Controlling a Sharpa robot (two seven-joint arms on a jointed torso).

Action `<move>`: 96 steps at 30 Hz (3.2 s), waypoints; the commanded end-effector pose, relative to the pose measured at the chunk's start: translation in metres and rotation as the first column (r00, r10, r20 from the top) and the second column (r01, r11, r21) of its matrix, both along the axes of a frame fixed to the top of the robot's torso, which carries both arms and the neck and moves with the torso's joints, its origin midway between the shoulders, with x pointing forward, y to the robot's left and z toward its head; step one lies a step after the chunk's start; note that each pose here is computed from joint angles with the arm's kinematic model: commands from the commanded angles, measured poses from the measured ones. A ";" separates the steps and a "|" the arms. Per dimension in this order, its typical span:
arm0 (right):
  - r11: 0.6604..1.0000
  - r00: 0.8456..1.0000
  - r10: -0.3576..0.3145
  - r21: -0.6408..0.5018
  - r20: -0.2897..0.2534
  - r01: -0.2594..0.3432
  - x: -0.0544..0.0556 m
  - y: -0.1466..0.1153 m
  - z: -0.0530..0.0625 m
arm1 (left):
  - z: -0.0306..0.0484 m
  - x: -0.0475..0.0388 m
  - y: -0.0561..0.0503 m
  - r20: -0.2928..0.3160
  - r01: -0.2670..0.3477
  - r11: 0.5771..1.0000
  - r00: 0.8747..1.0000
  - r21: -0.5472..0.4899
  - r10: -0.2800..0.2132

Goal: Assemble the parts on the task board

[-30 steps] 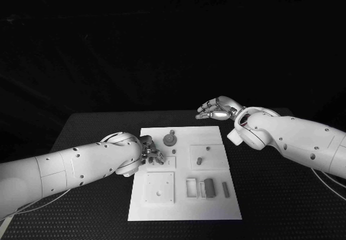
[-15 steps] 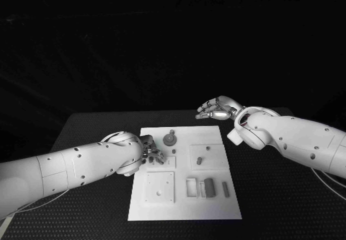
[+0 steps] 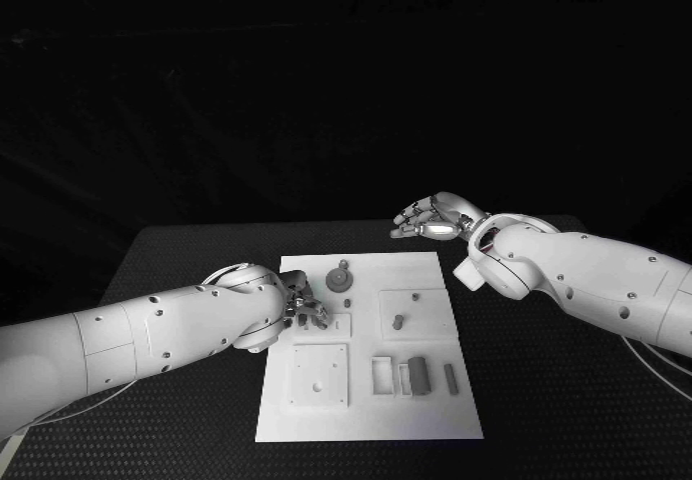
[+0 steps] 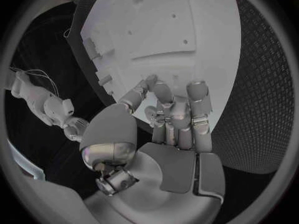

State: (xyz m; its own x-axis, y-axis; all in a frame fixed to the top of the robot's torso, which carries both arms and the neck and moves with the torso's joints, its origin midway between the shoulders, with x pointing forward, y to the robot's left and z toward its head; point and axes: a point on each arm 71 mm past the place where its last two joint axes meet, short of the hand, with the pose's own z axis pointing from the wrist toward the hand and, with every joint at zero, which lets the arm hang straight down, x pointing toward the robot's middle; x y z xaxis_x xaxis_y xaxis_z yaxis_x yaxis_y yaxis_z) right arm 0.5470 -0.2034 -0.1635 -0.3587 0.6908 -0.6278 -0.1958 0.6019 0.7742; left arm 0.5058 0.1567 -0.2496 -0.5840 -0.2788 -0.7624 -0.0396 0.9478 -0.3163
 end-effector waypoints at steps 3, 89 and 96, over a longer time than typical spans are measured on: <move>1.000 1.000 0.014 0.001 -0.004 -0.014 -0.001 0.002 0.000 | -0.0020 -0.0035 -0.007 -0.018 0.030 0.999 0.999 -0.011 -0.030; 1.000 1.000 -0.002 -0.003 -0.003 0.002 0.003 -0.003 -0.002 | 0.0276 0.0664 0.040 -0.018 -0.111 0.992 0.993 0.058 0.113; 1.000 1.000 0.000 -0.002 -0.003 0.000 0.003 -0.002 -0.002 | 0.0276 0.0665 0.037 -0.016 -0.108 0.993 0.994 0.056 0.110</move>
State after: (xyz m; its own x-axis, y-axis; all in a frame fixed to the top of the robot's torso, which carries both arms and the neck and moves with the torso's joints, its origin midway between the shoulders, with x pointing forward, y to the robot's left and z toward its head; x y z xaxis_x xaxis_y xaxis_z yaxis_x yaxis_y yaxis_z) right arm 0.5508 -0.2073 -0.1649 -0.3489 0.6936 -0.6303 -0.1857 0.6080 0.7719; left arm 0.5727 0.1967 -0.2217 -0.5514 -0.3163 -0.7720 -0.1654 0.9484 -0.2704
